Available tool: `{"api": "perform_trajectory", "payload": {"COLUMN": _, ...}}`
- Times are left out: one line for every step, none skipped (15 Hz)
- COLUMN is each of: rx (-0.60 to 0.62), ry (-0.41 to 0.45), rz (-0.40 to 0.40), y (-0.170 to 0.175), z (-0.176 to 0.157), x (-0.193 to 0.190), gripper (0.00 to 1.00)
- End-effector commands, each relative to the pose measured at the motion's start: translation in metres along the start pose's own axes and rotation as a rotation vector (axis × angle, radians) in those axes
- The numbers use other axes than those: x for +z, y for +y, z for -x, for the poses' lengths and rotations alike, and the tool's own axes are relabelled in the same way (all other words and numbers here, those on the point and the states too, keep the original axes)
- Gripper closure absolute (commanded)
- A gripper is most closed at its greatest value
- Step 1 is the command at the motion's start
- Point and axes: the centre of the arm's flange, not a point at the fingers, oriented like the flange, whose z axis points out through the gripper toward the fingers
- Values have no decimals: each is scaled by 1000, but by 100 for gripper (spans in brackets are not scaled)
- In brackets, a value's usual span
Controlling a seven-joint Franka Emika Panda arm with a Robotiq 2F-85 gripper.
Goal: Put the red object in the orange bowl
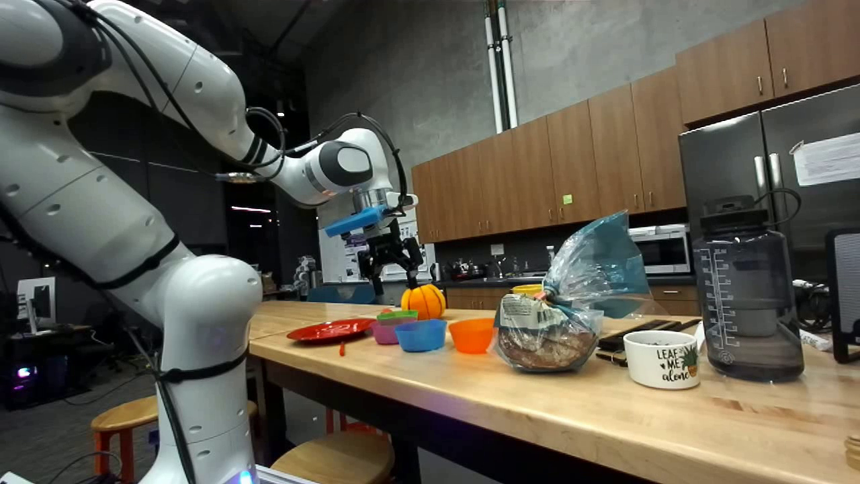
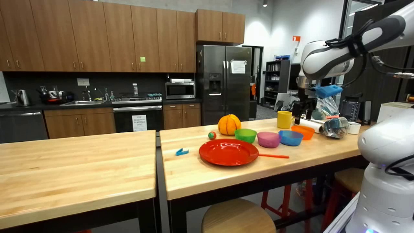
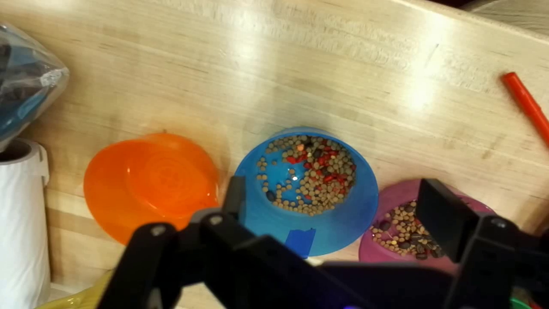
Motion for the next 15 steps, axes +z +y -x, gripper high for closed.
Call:
{"api": "perform_trajectory", "payload": {"rx": 0, "ry": 0, "rz": 0, "y": 0, "z": 0, "x": 0, "gripper": 0}}
{"api": "perform_trajectory", "payload": {"rx": -2, "ry": -3, "rz": -7, "y": -1, "z": -1, "x": 0, "gripper": 0}}
{"api": "perform_trajectory", "payload": {"rx": -1, "ry": 8, "rz": -8, "y": -2, "z": -1, "x": -1, "gripper": 0}}
{"api": "perform_trajectory", "payload": {"rx": -2, "ry": 9, "rz": -15, "y": -3, "z": -2, "x": -1, "gripper": 0}}
{"api": "perform_trajectory", "payload": {"rx": -5, "ry": 14, "rz": -19, "y": -5, "z": -4, "x": -2, "gripper": 0}}
{"api": "perform_trajectory", "payload": {"rx": -11, "ry": 18, "rz": -20, "y": -7, "z": -5, "x": -3, "gripper": 0}}
{"api": "perform_trajectory", "payload": {"rx": -17, "ry": 23, "rz": -24, "y": -10, "z": -7, "x": -4, "gripper": 0}}
{"api": "perform_trajectory", "payload": {"rx": -26, "ry": 29, "rz": -31, "y": -14, "z": -9, "x": -5, "gripper": 0}}
{"api": "perform_trajectory", "payload": {"rx": -34, "ry": 35, "rz": -34, "y": -18, "z": -10, "x": -6, "gripper": 0}}
{"api": "perform_trajectory", "payload": {"rx": -48, "ry": 43, "rz": -35, "y": -24, "z": -12, "x": -7, "gripper": 0}}
{"api": "perform_trajectory", "payload": {"rx": -64, "ry": 48, "rz": -39, "y": -29, "z": -14, "x": -8, "gripper": 0}}
{"api": "perform_trajectory", "payload": {"rx": -97, "ry": 53, "rz": -25, "y": -35, "z": -15, "x": -8, "gripper": 0}}
{"api": "perform_trajectory", "payload": {"rx": -124, "ry": 59, "rz": -21, "y": -42, "z": -16, "x": -8, "gripper": 0}}
{"api": "perform_trajectory", "payload": {"rx": -144, "ry": 66, "rz": -24, "y": -48, "z": -18, "x": -9, "gripper": 0}}
{"api": "perform_trajectory", "payload": {"rx": -164, "ry": 72, "rz": -26, "y": -55, "z": -20, "x": -9, "gripper": 0}}
